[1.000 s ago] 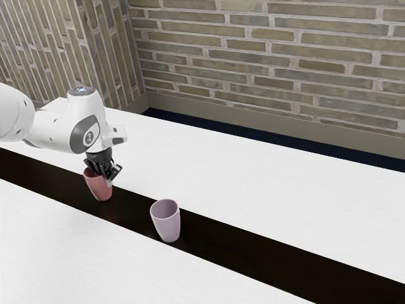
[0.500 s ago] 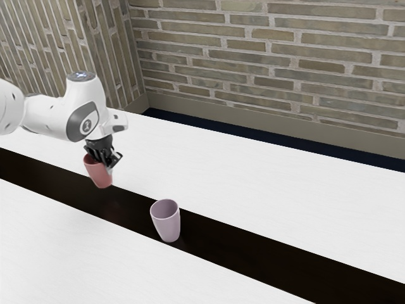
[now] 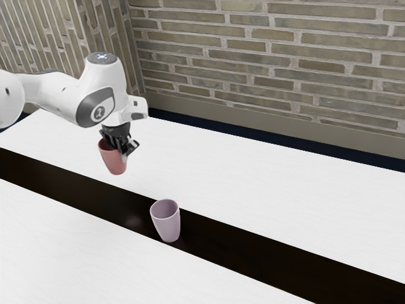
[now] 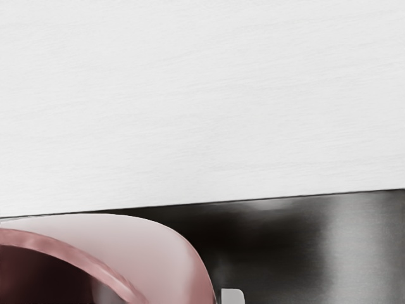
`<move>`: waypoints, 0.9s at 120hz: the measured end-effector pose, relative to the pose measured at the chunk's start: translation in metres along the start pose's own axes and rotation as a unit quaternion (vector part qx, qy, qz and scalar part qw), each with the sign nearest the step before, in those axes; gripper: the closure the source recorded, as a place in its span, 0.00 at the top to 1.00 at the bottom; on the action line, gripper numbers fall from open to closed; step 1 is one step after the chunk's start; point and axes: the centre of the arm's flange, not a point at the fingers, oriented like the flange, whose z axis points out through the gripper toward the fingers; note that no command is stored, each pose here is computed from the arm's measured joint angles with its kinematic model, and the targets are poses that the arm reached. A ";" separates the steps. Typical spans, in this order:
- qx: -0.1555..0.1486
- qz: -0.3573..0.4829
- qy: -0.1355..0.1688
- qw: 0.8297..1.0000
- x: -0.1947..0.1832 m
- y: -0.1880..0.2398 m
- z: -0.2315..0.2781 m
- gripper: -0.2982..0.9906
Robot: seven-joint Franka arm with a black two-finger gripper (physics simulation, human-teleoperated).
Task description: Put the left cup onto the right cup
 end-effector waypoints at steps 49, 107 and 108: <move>-0.003 -0.009 0.006 1.000 0.009 0.046 -0.040 0.16; -0.015 -0.019 -0.002 1.000 0.009 0.122 -0.055 0.16; -0.015 -0.019 -0.002 1.000 0.009 0.123 -0.055 0.16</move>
